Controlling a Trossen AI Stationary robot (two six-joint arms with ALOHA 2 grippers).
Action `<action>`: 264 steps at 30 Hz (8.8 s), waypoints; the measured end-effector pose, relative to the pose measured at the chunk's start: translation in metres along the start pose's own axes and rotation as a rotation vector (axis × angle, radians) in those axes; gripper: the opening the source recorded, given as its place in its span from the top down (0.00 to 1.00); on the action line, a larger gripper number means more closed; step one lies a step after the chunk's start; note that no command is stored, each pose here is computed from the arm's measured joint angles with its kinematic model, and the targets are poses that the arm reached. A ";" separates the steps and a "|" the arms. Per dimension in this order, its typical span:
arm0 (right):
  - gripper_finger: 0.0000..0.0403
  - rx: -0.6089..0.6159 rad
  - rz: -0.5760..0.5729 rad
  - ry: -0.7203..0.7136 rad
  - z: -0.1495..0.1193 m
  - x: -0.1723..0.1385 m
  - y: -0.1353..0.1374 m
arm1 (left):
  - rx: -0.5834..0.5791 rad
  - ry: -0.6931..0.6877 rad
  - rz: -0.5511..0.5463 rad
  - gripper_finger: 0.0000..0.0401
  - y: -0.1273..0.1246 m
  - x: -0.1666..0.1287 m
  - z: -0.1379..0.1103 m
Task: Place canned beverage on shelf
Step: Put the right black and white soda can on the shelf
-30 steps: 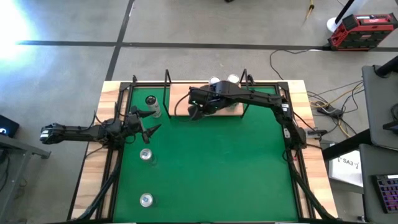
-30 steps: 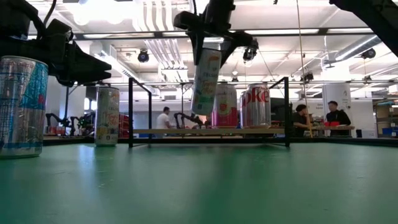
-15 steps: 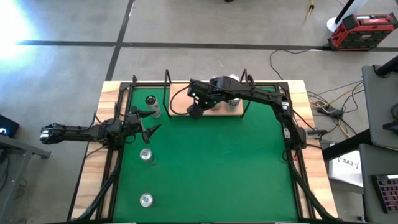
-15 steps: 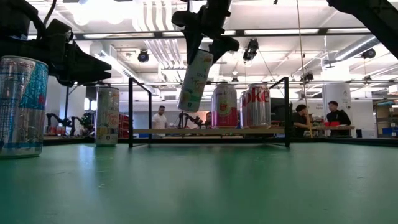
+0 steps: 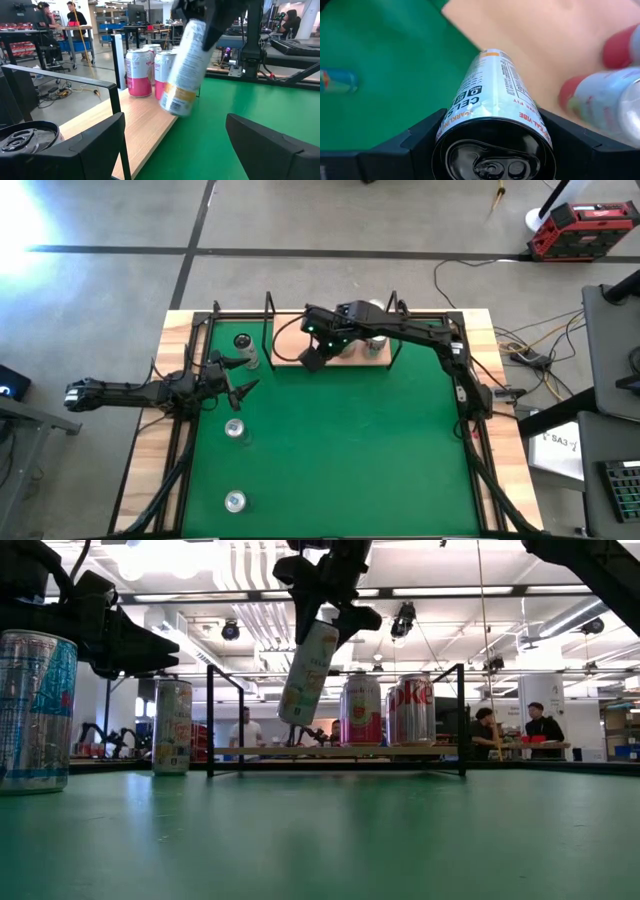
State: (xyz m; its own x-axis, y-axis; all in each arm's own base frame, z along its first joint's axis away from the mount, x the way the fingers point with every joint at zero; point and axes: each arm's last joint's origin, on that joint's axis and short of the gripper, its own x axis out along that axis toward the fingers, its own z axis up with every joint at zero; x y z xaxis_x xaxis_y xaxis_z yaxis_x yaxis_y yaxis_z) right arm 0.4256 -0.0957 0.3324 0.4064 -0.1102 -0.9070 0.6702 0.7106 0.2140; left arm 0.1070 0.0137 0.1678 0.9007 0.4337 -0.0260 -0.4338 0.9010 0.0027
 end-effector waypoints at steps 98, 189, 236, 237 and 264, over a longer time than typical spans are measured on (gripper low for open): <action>0.07 0.183 -0.327 -0.265 -0.083 0.046 0.097 | 0.001 0.002 0.000 0.17 0.000 0.000 0.000; 0.07 0.283 -0.230 -0.889 -0.227 0.182 0.137 | 0.002 0.004 0.000 0.17 0.000 0.000 0.000; 0.07 0.295 -0.232 -1.032 -0.205 0.145 0.145 | 0.003 0.006 0.000 0.17 0.000 0.000 -0.001; 0.07 0.295 -0.242 -1.030 -0.203 0.145 0.143 | 0.003 0.006 0.000 0.17 0.000 0.000 -0.001; 0.07 0.301 -0.379 -0.928 -0.150 0.164 0.099 | 0.003 0.006 0.000 0.17 0.000 0.000 0.000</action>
State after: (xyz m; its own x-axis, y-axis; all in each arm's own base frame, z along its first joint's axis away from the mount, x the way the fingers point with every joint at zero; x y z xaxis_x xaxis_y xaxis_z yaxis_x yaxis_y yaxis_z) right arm 0.4654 0.0614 0.1503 0.3693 -0.8702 -0.3261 0.9284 0.3299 0.1711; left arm 0.1074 0.0137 0.1673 0.9006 0.4335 -0.0317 -0.4335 0.9011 0.0054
